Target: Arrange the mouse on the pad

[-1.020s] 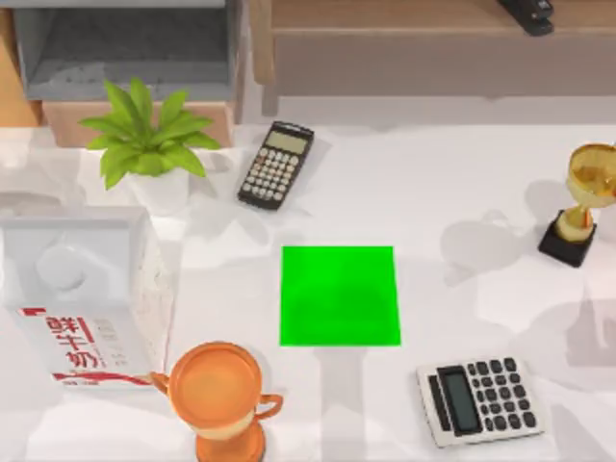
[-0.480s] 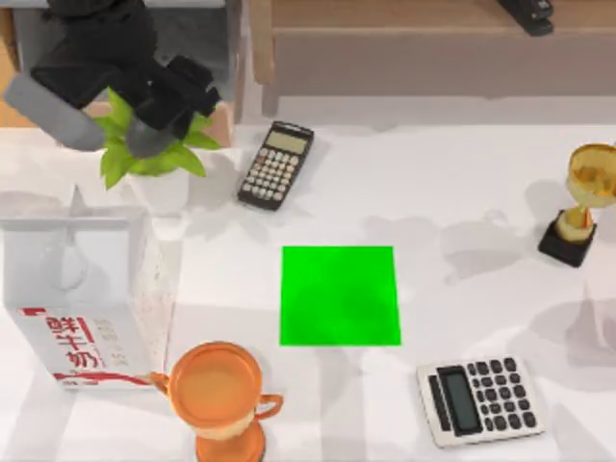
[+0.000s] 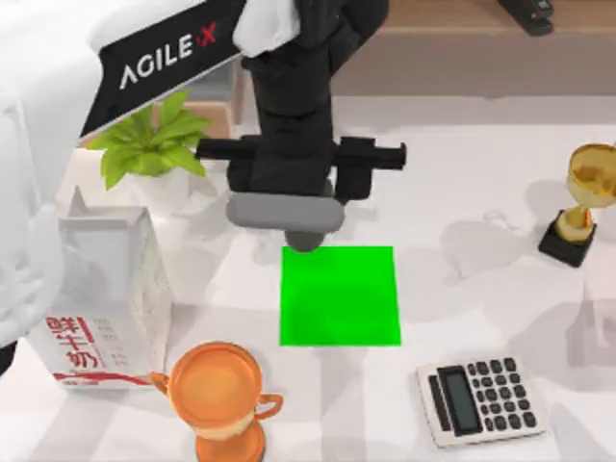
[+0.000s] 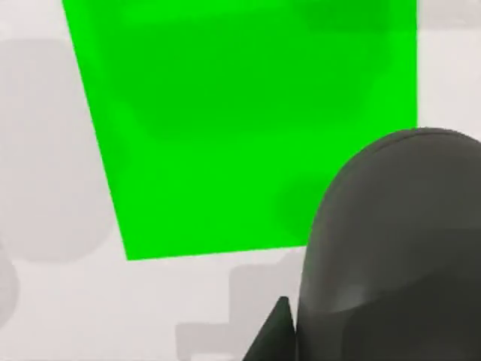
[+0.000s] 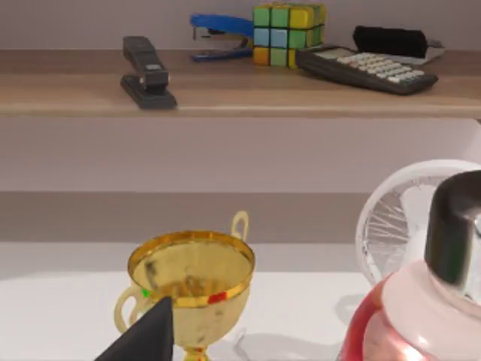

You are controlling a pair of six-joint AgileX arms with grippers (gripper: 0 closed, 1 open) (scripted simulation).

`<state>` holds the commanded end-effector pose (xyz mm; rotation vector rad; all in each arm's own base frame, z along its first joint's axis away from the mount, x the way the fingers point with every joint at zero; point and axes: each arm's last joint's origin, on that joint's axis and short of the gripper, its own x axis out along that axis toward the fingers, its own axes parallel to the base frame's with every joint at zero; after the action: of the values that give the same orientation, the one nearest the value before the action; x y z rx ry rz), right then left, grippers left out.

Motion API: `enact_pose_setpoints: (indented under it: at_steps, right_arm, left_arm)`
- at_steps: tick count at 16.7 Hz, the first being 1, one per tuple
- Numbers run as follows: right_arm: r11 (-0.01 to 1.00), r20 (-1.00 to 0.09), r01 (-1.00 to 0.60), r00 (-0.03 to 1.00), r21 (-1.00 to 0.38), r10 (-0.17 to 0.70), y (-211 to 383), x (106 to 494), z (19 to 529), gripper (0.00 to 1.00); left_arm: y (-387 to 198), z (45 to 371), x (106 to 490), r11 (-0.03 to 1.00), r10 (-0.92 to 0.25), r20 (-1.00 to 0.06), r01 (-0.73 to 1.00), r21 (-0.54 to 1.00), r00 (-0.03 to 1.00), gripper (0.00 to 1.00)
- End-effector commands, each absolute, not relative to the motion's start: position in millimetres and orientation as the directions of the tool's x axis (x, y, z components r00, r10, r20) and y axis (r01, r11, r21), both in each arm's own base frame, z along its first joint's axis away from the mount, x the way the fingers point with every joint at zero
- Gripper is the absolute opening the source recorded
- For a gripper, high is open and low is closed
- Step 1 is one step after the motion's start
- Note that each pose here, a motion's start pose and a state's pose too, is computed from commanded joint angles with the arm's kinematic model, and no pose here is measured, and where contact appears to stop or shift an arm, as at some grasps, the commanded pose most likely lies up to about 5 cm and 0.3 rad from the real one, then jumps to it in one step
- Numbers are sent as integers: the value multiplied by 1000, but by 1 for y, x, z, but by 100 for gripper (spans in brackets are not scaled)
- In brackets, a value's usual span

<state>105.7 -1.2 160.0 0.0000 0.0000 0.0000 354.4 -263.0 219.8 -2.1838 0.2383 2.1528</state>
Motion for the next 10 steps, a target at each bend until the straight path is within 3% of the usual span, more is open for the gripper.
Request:
enact_pose_setpoints:
  at_steps: [5, 10]
  right_arm:
    - [1000, 0, 0, 1000, 0, 0, -1, 106, 160, 100]
    - [1000, 0, 0, 1000, 0, 0, -1, 106, 160, 100]
  left_arm:
    - [-299, 187, 340, -1000, -13, -1000, -28, 14, -19, 0]
    - [-301, 185, 339, -1000, -9, -1000, -20, 10, -21, 0]
